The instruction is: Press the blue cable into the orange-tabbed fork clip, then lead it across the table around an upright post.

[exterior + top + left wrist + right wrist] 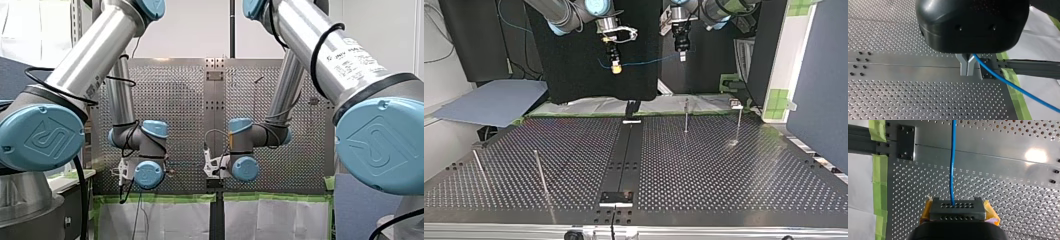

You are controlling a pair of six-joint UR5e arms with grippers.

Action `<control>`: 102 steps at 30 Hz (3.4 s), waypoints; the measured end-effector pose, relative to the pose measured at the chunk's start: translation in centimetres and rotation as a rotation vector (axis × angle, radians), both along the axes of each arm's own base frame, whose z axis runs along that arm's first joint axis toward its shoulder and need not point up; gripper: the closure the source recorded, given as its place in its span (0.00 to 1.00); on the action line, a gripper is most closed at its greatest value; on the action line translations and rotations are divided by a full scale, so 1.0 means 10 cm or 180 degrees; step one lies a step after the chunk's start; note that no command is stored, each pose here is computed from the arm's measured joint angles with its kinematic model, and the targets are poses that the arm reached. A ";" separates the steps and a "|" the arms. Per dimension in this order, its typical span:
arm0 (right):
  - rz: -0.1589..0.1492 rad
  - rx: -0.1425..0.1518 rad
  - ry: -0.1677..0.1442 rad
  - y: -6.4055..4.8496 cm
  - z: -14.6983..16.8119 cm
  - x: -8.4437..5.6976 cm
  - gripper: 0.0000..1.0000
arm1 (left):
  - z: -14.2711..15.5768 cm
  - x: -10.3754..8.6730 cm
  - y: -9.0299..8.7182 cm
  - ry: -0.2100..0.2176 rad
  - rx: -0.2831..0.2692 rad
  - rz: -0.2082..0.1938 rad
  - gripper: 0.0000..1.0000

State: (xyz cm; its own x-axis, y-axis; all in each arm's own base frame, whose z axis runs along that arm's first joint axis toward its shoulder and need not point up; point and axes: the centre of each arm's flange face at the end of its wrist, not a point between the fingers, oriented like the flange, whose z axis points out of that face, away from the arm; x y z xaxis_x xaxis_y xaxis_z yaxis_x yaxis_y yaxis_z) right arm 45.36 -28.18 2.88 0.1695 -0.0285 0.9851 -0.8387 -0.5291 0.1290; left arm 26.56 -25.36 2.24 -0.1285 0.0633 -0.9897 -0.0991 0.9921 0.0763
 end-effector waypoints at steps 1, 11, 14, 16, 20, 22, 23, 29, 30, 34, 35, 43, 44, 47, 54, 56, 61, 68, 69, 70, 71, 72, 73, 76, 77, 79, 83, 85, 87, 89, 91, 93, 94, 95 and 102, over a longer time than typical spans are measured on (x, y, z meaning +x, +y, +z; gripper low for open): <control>0.0000 0.0000 0.0000 0.00 0.00 0.00 1.00 | 0.00 0.00 0.00 0.0001 0.0001 0.0000 1.00; -0.0202 0.0071 -0.0080 -0.23 0.03 -0.02 1.00 | -0.02 0.06 0.02 -0.0039 -0.0153 0.0025 1.00; -0.0215 0.0065 -0.0193 -0.32 0.17 0.04 1.00 | 0.04 0.10 0.04 -0.0050 -0.0245 0.0010 1.00; -0.0198 0.0033 -0.0304 -0.40 0.29 0.10 1.00 | 0.09 0.15 0.06 -0.0064 -0.0316 0.0011 1.00; -0.0141 -0.0038 -0.0518 -0.54 0.47 0.19 1.00 | 0.21 0.26 0.11 -0.0124 -0.0429 0.0014 1.00; -0.0102 -0.0036 -0.0595 -0.58 0.47 0.22 1.00 | 0.27 0.33 0.13 -0.0165 -0.0446 0.0010 1.00; -0.0081 -0.0028 -0.0623 -0.60 0.45 0.24 1.00 | 0.30 0.35 0.15 -0.0184 -0.0452 0.0008 1.00; 0.0078 0.0045 -0.0731 -0.69 0.31 0.39 1.00 | 0.38 0.50 0.25 -0.0230 -0.0461 0.0003 1.00; 0.0106 0.0052 -0.0735 -0.70 0.29 0.41 1.00 | 0.36 0.52 0.27 -0.0215 -0.0442 0.0003 1.00; 0.0219 0.0080 -0.0733 -0.73 0.19 0.52 1.00 | 0.27 0.59 0.36 -0.0190 -0.0403 0.0013 1.00; 0.0254 0.0092 -0.0727 -0.74 0.15 0.55 1.00 | 0.24 0.61 0.38 -0.0188 -0.0396 0.0025 1.00; 0.0329 0.0174 -0.0667 -0.87 -0.13 0.65 1.00 | 0.04 0.74 0.59 -0.0179 -0.0316 0.0150 1.00; 0.0327 0.0188 -0.0655 -0.88 -0.17 0.66 1.00 | 0.02 0.75 0.60 -0.0178 -0.0313 0.0154 1.00; 0.0318 0.0240 -0.0611 -0.92 -0.27 0.68 1.00 | -0.06 0.78 0.67 -0.0147 -0.0304 0.0166 1.00; 0.0306 0.0329 -0.0535 -1.00 -0.49 0.76 1.00 | -0.27 0.89 0.84 0.0059 -0.0258 0.0259 1.00; 0.0303 0.0338 -0.0528 -1.03 -0.55 0.78 1.00 | -0.32 0.94 0.87 0.0105 -0.0251 0.0278 1.00; 0.0296 0.0341 -0.0511 -1.10 -0.60 0.82 1.00 | -0.46 1.09 0.99 0.0226 -0.0268 0.0357 1.00; 0.0255 0.0322 -0.0503 -1.23 -0.57 0.81 1.00 | -0.62 1.32 1.13 0.0367 -0.0293 0.0451 1.00; 0.0250 0.0322 -0.0501 -1.25 -0.56 0.81 1.00 | -0.63 1.37 1.13 0.0366 -0.0304 0.0458 1.00; 0.0246 0.0321 -0.0498 -1.26 -0.55 0.81 1.00 | -0.62 1.41 1.13 0.0357 -0.0314 0.0462 1.00; 0.0244 0.0319 -0.0495 -1.28 -0.54 0.81 1.00 | -0.62 1.44 1.14 0.0348 -0.0325 0.0466 1.00; 0.0241 0.0317 -0.0491 -1.29 -0.54 0.81 1.00 | -0.61 1.49 1.14 0.0336 -0.0337 0.0472 1.00; 0.0237 0.0313 -0.0485 -1.30 -0.53 0.81 1.00 | -0.61 1.53 1.14 0.0328 -0.0346 0.0475 1.00; 0.0224 0.0306 -0.0473 -1.34 -0.52 0.80 1.00 | -0.58 1.64 1.14 0.0293 -0.0370 0.0481 1.00; 0.0220 0.0304 -0.0469 -1.35 -0.52 0.80 1.00 | -0.57 1.68 1.14 0.0279 -0.0377 0.0479 1.00; 0.0210 0.0297 -0.0459 -1.37 -0.52 0.79 1.00 | -0.55 1.76 1.14 0.0253 -0.0389 0.0470 1.00; 0.0193 0.0285 -0.0439 -1.41 -0.51 0.77 1.00 | -0.52 1.89 1.13 0.0236 -0.0397 0.0467 1.00; 0.0186 0.0279 -0.0426 -1.43 -0.50 0.76 1.00 | -0.50 1.95 1.13 0.0235 -0.0399 0.0468 1.00; 0.0180 0.0279 -0.0410 -1.45 -0.50 0.76 1.00 | -0.49 2.01 1.13 0.0236 -0.0400 0.0464 1.00; 0.0173 0.0284 -0.0381 -1.47 -0.49 0.75 1.00 | -0.47 2.06 1.13 0.0241 -0.0401 0.0461 1.00; 0.0166 0.0290 -0.0342 -1.49 -0.48 0.75 1.00 | -0.46 2.11 1.12 0.0249 -0.0398 0.0458 1.00; 0.0163 0.0299 -0.0305 -1.50 -0.48 0.75 1.00 | -0.44 2.16 1.12 0.0256 -0.0396 0.0460 1.00; 0.0160 0.0305 -0.0280 -1.51 -0.47 0.75 1.00 | -0.44 2.18 1.12 0.0257 -0.0395 0.0461 1.00; 0.0158 0.0310 -0.0263 -1.52 -0.47 0.74 1.00 | -0.43 2.20 1.13 0.0257 -0.0395 0.0463 1.00; 0.0142 0.0330 -0.0170 -1.55 -0.47 0.72 1.00 | -0.37 2.39 1.17 0.0253 -0.0396 0.0494 1.00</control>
